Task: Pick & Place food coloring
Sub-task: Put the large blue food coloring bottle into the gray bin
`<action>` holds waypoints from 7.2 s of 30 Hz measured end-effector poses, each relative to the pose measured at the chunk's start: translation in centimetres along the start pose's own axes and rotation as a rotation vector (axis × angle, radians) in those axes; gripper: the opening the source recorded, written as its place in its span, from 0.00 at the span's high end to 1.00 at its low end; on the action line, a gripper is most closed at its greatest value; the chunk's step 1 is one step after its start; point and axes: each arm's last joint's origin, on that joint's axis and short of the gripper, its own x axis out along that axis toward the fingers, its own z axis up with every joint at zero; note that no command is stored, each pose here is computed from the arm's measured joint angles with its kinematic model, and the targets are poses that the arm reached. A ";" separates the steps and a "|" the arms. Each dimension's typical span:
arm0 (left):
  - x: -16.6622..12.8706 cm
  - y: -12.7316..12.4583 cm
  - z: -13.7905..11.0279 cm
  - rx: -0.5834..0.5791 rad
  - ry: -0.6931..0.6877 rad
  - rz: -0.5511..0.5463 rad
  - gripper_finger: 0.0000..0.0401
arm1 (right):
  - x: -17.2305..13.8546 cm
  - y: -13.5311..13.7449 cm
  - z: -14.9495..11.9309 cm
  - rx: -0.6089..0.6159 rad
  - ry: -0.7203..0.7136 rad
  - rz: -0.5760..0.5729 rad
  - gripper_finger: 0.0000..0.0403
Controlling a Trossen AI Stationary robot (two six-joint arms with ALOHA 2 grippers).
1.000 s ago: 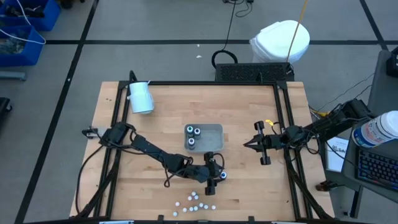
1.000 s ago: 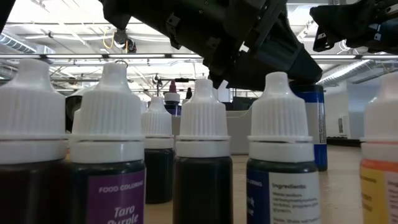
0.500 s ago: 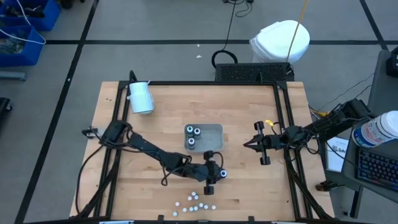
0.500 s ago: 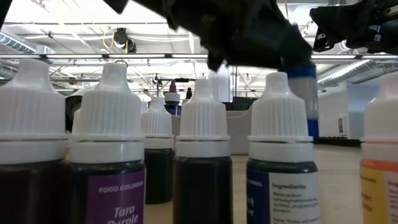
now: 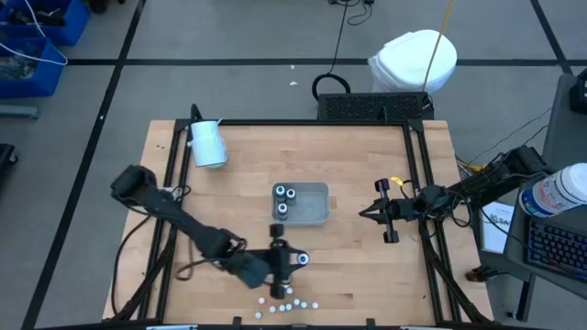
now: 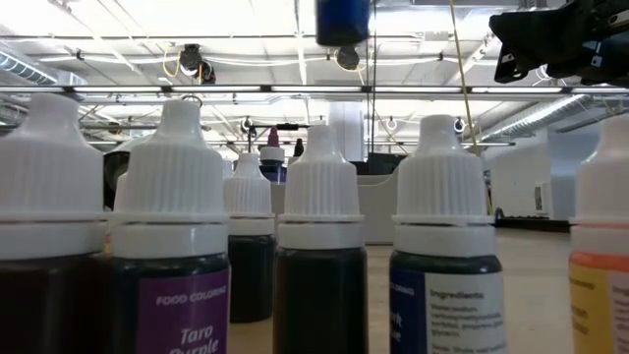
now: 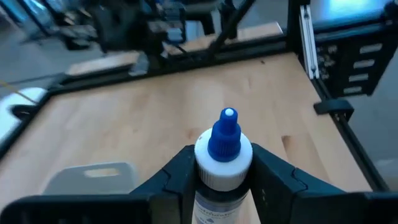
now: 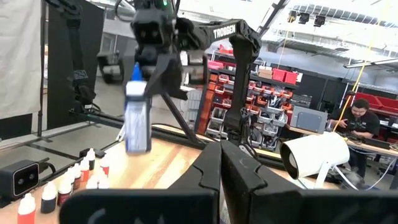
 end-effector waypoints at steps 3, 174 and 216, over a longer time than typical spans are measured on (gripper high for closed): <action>-2.3 -0.5 -0.5 0.009 -0.018 0.035 0.66 | 0.0 0.0 0.0 0.001 -0.001 0.000 1.00; 3.0 3.4 -5.9 -0.032 -0.083 0.454 0.68 | 0.0 0.1 -0.3 0.194 0.028 0.004 1.00; 3.3 4.0 -6.2 -0.080 -0.073 0.465 0.68 | 0.1 0.0 -0.4 0.183 0.038 -0.041 1.00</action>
